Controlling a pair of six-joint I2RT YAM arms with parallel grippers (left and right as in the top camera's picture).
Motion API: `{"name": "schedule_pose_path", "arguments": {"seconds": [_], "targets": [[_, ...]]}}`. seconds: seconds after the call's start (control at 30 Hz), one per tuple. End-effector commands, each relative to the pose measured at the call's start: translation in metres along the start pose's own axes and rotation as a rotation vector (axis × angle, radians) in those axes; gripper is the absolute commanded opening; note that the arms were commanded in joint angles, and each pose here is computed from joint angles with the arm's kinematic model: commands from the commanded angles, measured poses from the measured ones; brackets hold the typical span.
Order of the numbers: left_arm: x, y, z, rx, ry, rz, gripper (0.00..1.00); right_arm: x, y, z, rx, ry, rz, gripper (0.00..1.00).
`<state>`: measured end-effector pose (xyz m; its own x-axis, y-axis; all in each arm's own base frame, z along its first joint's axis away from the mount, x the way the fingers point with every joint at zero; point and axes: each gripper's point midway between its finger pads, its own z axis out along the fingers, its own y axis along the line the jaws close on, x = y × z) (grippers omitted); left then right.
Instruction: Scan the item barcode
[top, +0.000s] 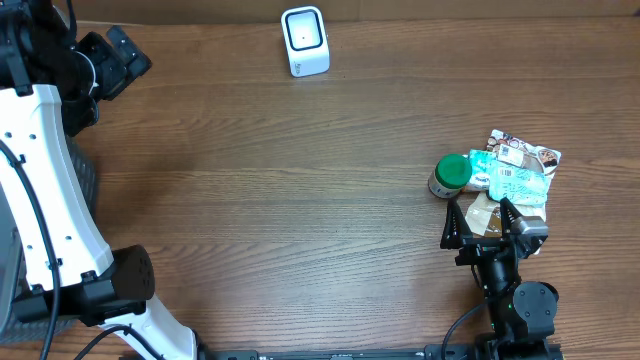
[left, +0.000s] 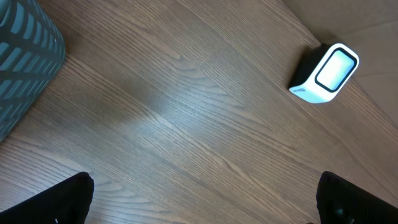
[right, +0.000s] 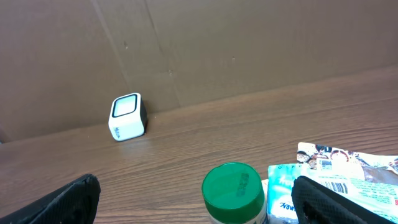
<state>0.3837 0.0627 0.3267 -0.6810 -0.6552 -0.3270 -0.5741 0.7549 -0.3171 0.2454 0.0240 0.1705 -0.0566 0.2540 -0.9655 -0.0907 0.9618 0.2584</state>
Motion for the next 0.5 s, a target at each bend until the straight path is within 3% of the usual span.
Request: {"name": "schedule_pose_path", "arguments": {"seconds": [0.0,0.2,0.47], "targets": [[0.001,-0.002,-0.009,0.008,-0.021,0.020,1.00,0.001,0.001,0.000,-0.008,-0.006,0.003,1.00],[0.029,0.004,-0.052,0.041,-0.070,0.035,1.00,0.001,0.001,0.000,-0.008,-0.006,0.003,1.00],[0.119,0.023,-0.095,0.091,-0.059,0.124,0.99,0.001,0.001,0.000,-0.008,-0.006,0.003,1.00]]}}
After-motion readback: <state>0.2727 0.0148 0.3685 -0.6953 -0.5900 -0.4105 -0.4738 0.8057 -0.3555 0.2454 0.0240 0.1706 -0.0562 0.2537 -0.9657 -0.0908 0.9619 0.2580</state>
